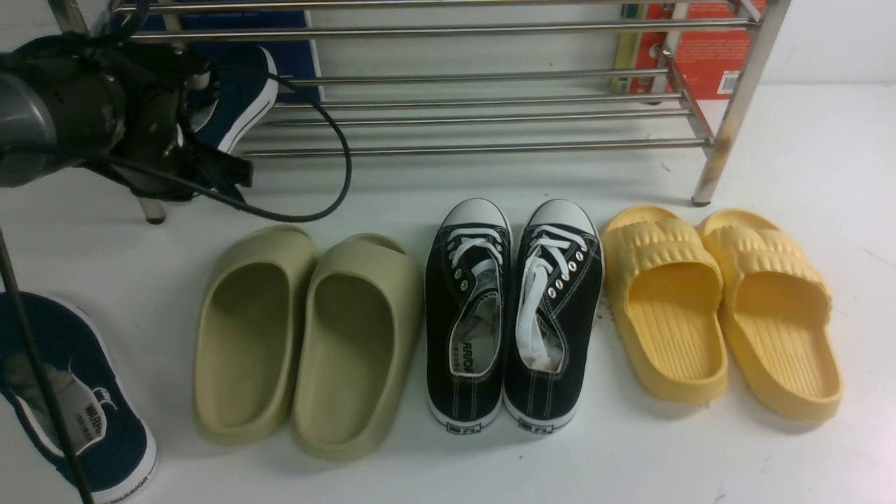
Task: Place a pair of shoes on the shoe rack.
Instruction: Use the left arm to put a shoe into the shoe rack, then use the left arm to grab the shoe closest to it
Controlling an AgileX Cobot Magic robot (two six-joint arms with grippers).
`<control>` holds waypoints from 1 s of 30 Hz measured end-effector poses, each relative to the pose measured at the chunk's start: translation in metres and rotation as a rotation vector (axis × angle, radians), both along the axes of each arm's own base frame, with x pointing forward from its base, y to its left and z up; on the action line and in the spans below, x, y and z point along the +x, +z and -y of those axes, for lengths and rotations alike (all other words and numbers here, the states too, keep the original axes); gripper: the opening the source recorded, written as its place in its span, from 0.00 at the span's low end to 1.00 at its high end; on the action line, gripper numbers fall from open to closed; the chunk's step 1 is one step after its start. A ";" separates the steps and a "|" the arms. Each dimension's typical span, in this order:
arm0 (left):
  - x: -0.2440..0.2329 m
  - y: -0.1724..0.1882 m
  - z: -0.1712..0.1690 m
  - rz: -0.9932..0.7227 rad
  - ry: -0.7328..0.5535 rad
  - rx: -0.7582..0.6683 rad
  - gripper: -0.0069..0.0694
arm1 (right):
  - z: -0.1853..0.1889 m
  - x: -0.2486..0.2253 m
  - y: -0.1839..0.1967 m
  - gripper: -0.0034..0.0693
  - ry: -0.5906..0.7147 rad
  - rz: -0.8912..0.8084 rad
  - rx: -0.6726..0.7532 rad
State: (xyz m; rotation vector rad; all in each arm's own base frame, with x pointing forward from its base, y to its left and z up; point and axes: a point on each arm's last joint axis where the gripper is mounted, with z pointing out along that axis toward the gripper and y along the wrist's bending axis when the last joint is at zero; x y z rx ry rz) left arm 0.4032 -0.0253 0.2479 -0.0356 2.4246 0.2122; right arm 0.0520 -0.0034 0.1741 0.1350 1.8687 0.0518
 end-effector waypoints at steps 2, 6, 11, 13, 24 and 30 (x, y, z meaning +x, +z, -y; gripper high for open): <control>-0.005 0.003 0.000 -0.023 0.031 -0.036 0.07 | 0.000 0.000 0.000 0.38 0.000 0.000 0.000; -0.031 0.030 0.002 -0.093 0.098 -0.138 0.07 | 0.000 0.000 0.000 0.38 0.000 0.000 0.000; -0.087 0.075 0.005 -0.135 0.073 -0.244 0.07 | 0.000 0.000 0.000 0.38 0.000 0.000 0.000; -0.115 0.087 0.003 -0.123 0.075 -0.268 0.07 | 0.000 0.000 0.000 0.38 0.000 0.000 0.000; -0.227 0.077 -0.020 -0.148 0.297 -0.276 0.07 | 0.000 0.000 0.000 0.38 0.000 0.000 0.000; -0.245 0.049 -0.026 -0.203 0.397 -0.248 0.07 | 0.000 0.000 0.000 0.38 0.000 0.000 0.000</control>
